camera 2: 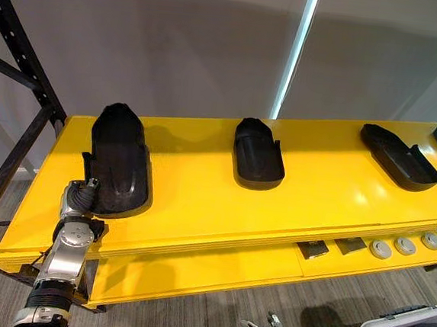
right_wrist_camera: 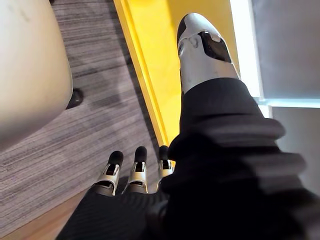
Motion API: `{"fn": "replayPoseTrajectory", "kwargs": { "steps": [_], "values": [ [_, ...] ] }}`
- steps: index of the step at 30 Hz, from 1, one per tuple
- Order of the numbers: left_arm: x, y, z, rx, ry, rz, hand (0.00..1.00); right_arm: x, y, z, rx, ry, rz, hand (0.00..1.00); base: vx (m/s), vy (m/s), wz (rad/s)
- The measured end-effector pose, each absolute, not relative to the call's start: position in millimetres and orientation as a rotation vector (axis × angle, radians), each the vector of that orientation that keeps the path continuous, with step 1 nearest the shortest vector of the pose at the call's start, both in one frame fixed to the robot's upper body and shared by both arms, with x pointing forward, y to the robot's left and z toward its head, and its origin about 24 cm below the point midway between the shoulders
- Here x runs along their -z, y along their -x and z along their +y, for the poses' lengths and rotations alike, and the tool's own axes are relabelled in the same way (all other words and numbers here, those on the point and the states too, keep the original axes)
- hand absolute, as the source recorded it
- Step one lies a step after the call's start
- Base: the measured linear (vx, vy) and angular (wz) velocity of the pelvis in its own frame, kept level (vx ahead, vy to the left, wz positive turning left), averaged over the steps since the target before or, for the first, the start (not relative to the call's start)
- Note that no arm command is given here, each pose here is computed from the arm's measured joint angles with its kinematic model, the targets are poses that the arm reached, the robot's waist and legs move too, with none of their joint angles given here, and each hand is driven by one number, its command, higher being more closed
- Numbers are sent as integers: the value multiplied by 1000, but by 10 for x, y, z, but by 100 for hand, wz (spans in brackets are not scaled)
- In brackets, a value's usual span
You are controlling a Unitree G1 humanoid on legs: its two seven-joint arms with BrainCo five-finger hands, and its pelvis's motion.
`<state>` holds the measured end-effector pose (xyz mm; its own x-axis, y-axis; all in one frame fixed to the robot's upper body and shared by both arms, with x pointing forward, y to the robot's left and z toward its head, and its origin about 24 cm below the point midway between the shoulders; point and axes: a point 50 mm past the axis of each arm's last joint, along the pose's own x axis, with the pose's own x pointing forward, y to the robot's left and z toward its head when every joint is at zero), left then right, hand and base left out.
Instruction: Walk over and take plastic housings, then place them on the shelf
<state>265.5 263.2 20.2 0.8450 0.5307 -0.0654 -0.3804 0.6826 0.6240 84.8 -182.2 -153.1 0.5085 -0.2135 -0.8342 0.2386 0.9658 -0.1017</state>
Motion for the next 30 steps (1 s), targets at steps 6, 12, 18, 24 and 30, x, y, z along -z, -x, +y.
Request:
{"fn": "replayPoseTrajectory", "kwargs": {
  "steps": [6,12,18,24,30],
  "values": [
    [-276,-2762,2667,-534,-630,235,0,1544,-864,-1819,271,-30,1009,0,43,-4,-3],
    [-307,-2792,2665,-540,-615,223,0,1546,-863,-1817,271,-30,1010,0,0,0,0],
    [-303,-2787,2657,-568,-502,212,0,1550,-857,-1818,272,-31,1014,0,-6,1,1],
    [-434,-2816,2450,-559,-351,101,0,1550,-868,-1806,271,-35,1014,0,7,5,10],
    [-659,-2738,2186,-512,-221,-59,0,1554,-863,-1775,270,-45,1017,0,12,1,1]
  ]
}}
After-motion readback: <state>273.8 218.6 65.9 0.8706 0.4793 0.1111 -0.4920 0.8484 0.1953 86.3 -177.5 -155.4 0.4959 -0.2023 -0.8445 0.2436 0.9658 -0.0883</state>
